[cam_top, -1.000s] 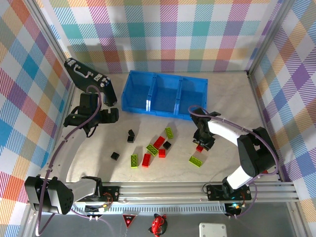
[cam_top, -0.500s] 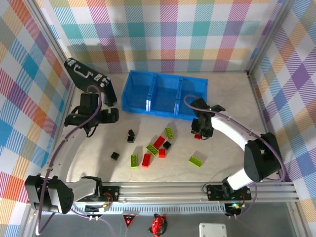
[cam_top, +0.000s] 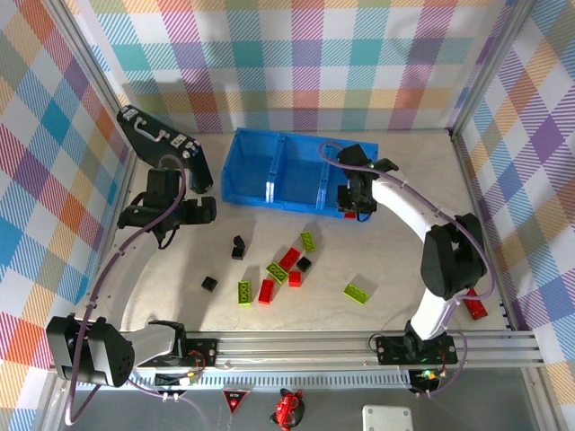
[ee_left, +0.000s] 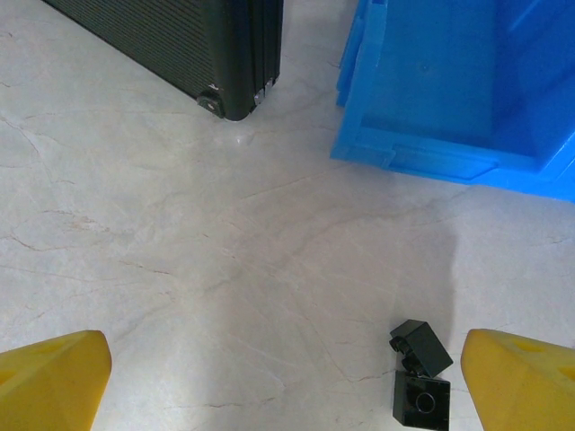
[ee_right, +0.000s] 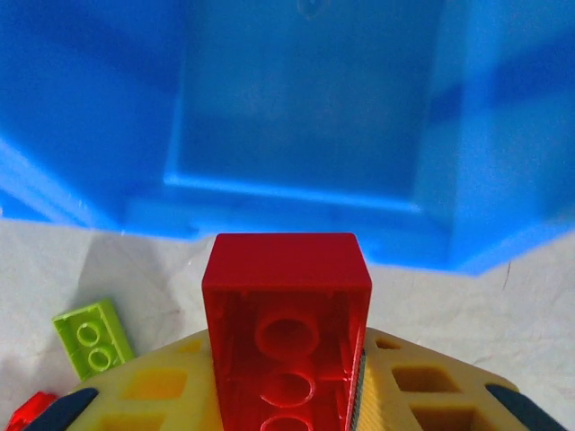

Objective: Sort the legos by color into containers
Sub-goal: Rotate the container at the top-center of the table.

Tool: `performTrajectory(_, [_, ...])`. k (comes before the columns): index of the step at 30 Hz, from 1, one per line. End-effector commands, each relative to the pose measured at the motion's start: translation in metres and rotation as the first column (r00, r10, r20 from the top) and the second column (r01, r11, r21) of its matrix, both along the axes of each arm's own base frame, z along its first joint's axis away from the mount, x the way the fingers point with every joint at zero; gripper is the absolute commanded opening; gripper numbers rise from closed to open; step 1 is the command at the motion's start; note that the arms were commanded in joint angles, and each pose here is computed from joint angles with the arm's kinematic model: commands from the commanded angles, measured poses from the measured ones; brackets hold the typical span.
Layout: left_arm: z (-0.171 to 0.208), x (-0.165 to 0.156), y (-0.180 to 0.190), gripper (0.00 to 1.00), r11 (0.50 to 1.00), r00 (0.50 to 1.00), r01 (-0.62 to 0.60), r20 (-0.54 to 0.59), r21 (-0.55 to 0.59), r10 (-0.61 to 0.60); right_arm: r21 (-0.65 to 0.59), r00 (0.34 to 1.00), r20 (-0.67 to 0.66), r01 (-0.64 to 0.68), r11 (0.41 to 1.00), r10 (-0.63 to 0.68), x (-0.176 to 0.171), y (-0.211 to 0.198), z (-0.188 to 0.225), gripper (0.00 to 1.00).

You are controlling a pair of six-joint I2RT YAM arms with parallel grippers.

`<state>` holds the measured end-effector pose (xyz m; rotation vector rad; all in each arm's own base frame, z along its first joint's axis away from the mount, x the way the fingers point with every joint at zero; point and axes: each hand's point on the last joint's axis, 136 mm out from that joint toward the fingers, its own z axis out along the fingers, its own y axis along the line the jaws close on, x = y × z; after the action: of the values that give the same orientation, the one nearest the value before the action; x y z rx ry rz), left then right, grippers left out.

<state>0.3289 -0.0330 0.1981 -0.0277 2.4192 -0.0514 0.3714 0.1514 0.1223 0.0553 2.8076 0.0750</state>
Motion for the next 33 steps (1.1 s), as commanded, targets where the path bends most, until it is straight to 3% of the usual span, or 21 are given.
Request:
performTrajectory(1, [-0.007,-0.005,0.003,1.0,1.0,1.0,-0.006,-0.024,0.024,0.007,-0.06,0.998,-0.031,-0.06,0.996,0.059,0.008,-0.011,-0.003,0.33])
performTrajectory(21, [-0.012,-0.007,0.003,1.0,1.0,0.999,-0.003,-0.049,0.03,0.005,-0.395,0.997,-0.036,-0.081,0.915,0.073,0.061,-0.092,-0.011,0.33])
performTrajectory(24, [-0.012,-0.007,0.002,1.0,1.0,0.999,-0.001,-0.05,0.027,0.002,-0.363,0.997,-0.032,-0.082,0.928,0.076,0.072,-0.085,-0.01,0.33])
performTrajectory(33, [-0.014,-0.006,0.003,1.0,1.0,0.998,-0.002,-0.058,0.031,0.004,-0.103,0.995,-0.019,-0.101,0.989,0.1,0.103,-0.032,-0.012,0.34])
